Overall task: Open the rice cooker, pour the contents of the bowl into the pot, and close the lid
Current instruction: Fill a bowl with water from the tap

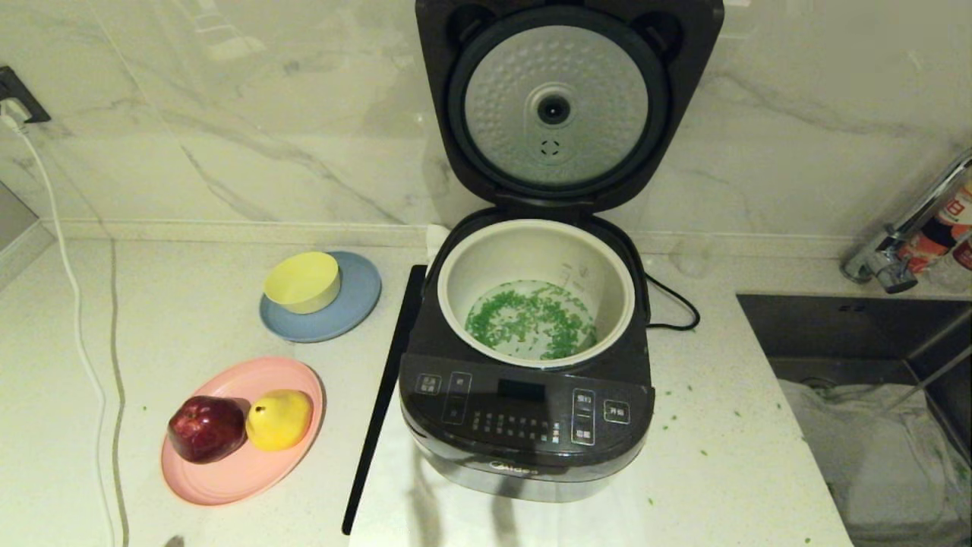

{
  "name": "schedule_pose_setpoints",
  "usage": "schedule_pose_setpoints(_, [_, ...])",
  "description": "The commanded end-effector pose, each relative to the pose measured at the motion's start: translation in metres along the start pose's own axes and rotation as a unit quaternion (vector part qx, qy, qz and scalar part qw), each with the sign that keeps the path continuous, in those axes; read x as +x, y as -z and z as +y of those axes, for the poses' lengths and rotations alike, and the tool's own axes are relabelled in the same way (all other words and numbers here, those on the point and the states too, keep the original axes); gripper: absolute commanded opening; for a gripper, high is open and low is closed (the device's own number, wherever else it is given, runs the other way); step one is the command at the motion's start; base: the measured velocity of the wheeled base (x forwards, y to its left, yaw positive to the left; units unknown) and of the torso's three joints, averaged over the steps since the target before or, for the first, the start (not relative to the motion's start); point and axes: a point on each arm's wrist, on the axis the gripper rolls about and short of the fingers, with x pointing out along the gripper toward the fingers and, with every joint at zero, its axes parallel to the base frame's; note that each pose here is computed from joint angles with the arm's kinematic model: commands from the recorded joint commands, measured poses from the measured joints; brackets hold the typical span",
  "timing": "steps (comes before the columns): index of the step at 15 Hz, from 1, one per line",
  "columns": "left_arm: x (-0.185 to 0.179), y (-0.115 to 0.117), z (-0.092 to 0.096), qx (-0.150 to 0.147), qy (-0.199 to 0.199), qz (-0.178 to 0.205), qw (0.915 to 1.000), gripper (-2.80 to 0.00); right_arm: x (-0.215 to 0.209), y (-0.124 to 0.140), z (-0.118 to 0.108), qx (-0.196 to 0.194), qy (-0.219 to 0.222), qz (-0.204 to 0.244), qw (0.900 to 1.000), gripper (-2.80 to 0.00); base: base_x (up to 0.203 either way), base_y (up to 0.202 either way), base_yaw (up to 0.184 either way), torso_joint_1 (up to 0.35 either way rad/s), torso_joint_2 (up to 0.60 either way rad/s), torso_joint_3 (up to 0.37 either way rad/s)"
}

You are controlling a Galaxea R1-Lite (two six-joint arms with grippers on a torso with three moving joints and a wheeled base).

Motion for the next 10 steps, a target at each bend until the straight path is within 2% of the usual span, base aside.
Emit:
schedule_pose_setpoints(1, [0.001,0.003,0.0,0.0,0.0,0.005,1.0,-2.8,0.02,-0.005,0.009,-0.007,-0.006,0.009,1.0,-2.8,0.0,0.0,0.0,0.0,0.0,0.0])
schedule_pose_setpoints(5, [0.001,0.002,0.0,0.0,0.0,0.005,1.0,-2.8,0.034,-0.001,0.041,-0.042,-0.02,0.012,0.999,-2.8,0.0,0.0,0.0,0.0,0.0,0.0])
schedule_pose_setpoints(10, [0.001,0.003,0.0,0.0,0.0,0.005,1.0,-2.8,0.048,-0.014,0.053,-0.034,-0.023,-0.016,0.999,-2.8,0.0,0.0,0.0,0.0,0.0,0.0])
